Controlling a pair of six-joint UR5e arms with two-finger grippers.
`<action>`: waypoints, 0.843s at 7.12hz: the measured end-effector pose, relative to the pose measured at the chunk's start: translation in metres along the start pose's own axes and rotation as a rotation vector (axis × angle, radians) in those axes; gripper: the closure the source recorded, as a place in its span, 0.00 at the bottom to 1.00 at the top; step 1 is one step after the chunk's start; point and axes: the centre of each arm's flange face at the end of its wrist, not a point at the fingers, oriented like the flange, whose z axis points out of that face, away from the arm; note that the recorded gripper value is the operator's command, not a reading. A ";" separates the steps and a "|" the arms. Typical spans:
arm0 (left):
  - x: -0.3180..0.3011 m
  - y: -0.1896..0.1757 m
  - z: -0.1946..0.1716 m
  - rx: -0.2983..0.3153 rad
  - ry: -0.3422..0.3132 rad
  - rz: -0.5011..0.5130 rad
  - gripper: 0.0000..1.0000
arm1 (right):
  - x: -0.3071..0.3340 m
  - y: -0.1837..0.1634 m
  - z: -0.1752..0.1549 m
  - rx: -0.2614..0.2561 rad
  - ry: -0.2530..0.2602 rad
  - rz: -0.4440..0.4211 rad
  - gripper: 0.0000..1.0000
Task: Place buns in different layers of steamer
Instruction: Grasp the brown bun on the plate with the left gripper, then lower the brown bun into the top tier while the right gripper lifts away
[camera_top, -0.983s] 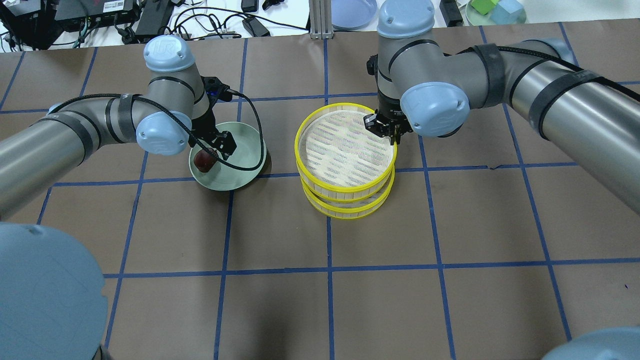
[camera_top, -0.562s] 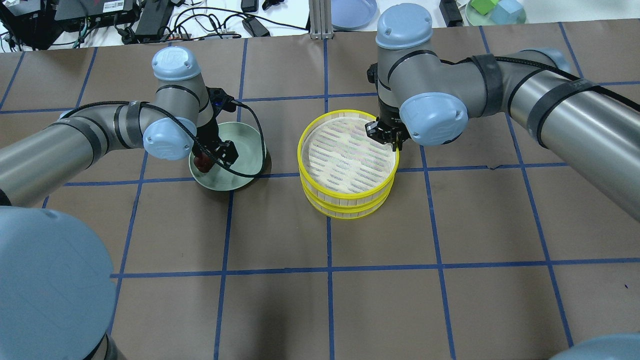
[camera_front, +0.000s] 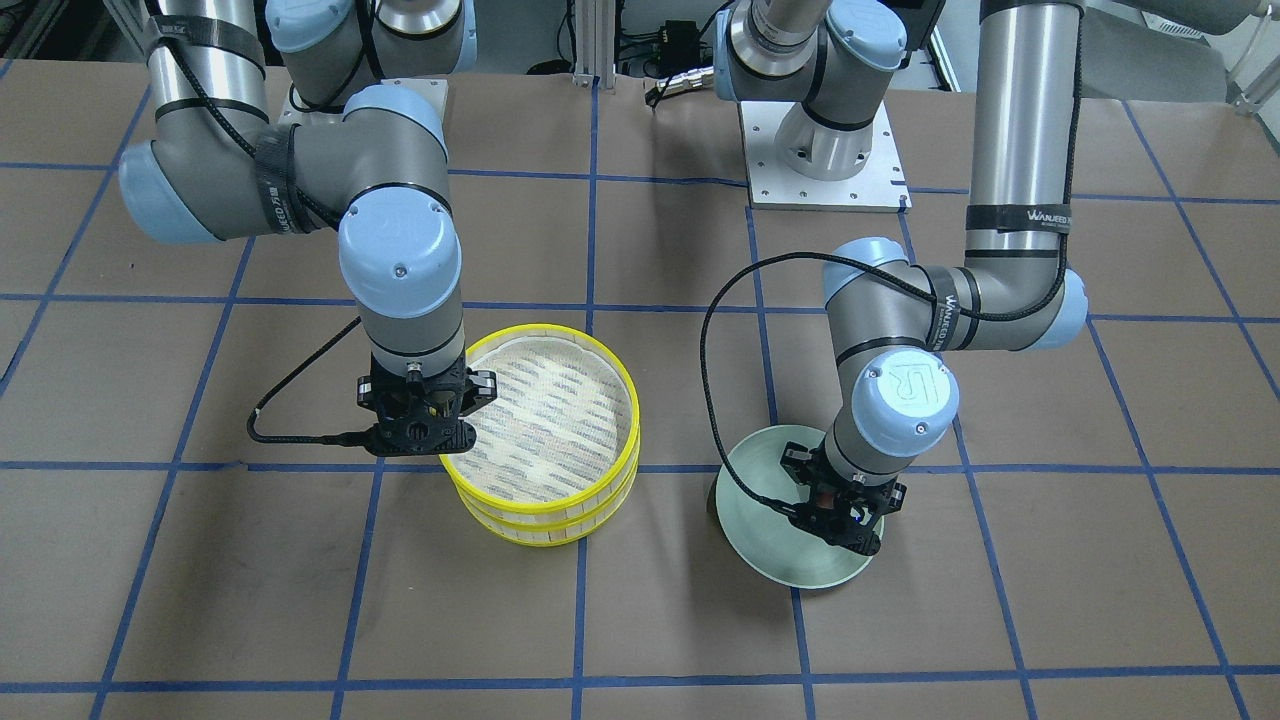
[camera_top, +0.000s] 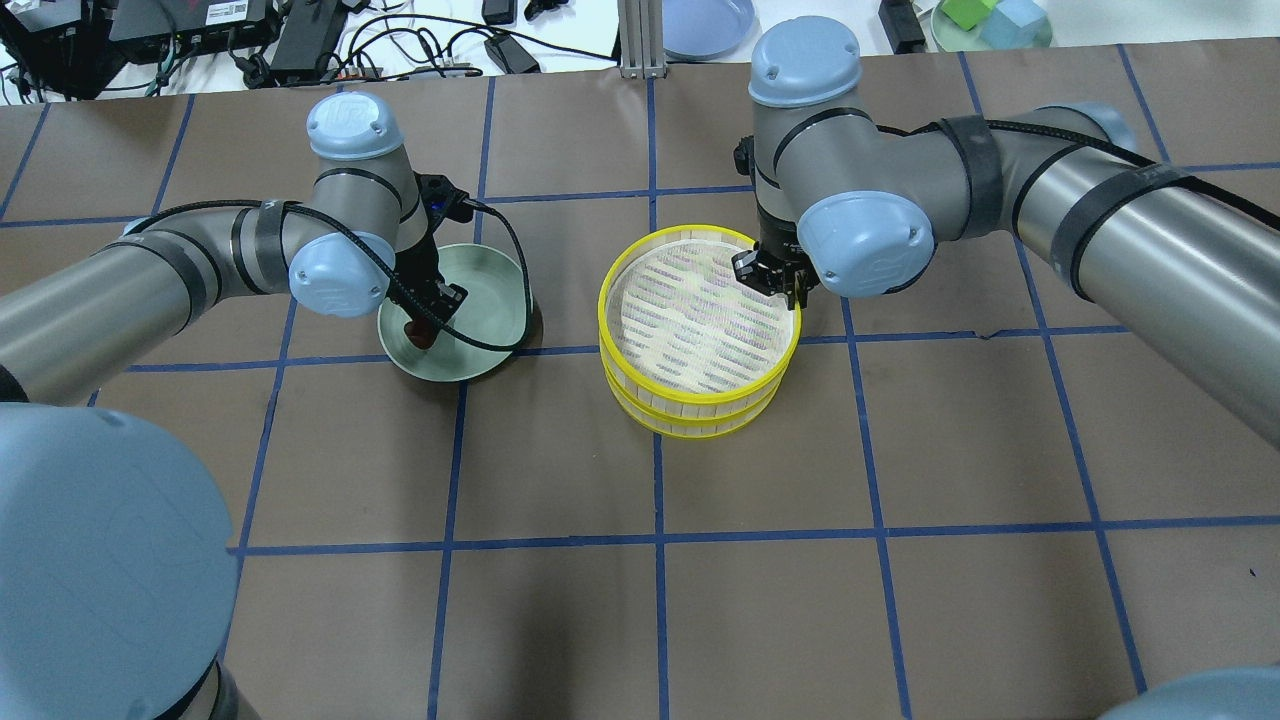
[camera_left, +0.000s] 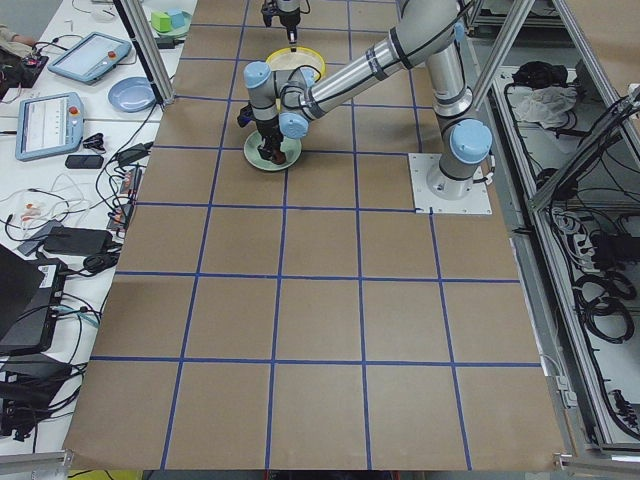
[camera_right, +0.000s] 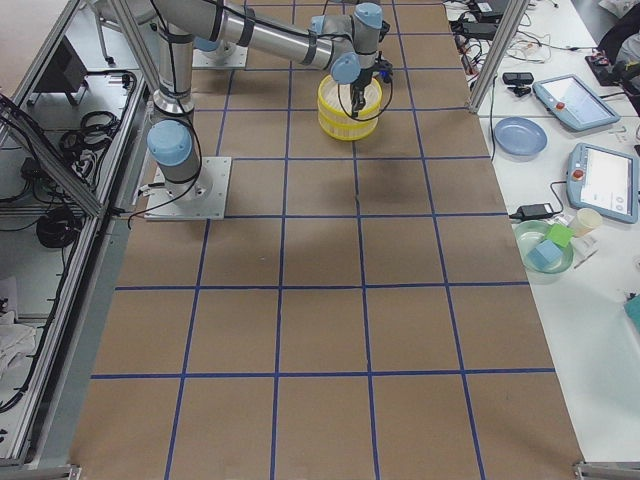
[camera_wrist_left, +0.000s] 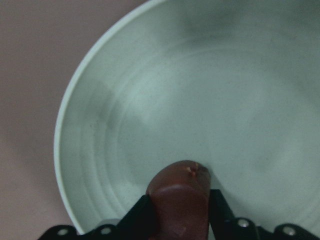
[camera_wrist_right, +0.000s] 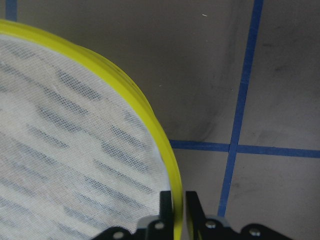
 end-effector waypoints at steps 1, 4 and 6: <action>-0.002 -0.003 -0.008 0.018 -0.005 -0.013 1.00 | 0.000 0.000 -0.005 0.007 -0.005 0.000 0.00; -0.003 -0.011 -0.065 0.110 -0.015 -0.147 1.00 | 0.020 0.038 -0.113 0.090 -0.070 0.019 0.00; 0.030 -0.013 -0.126 0.170 0.047 -0.289 1.00 | 0.036 0.080 -0.199 0.118 -0.099 0.026 0.00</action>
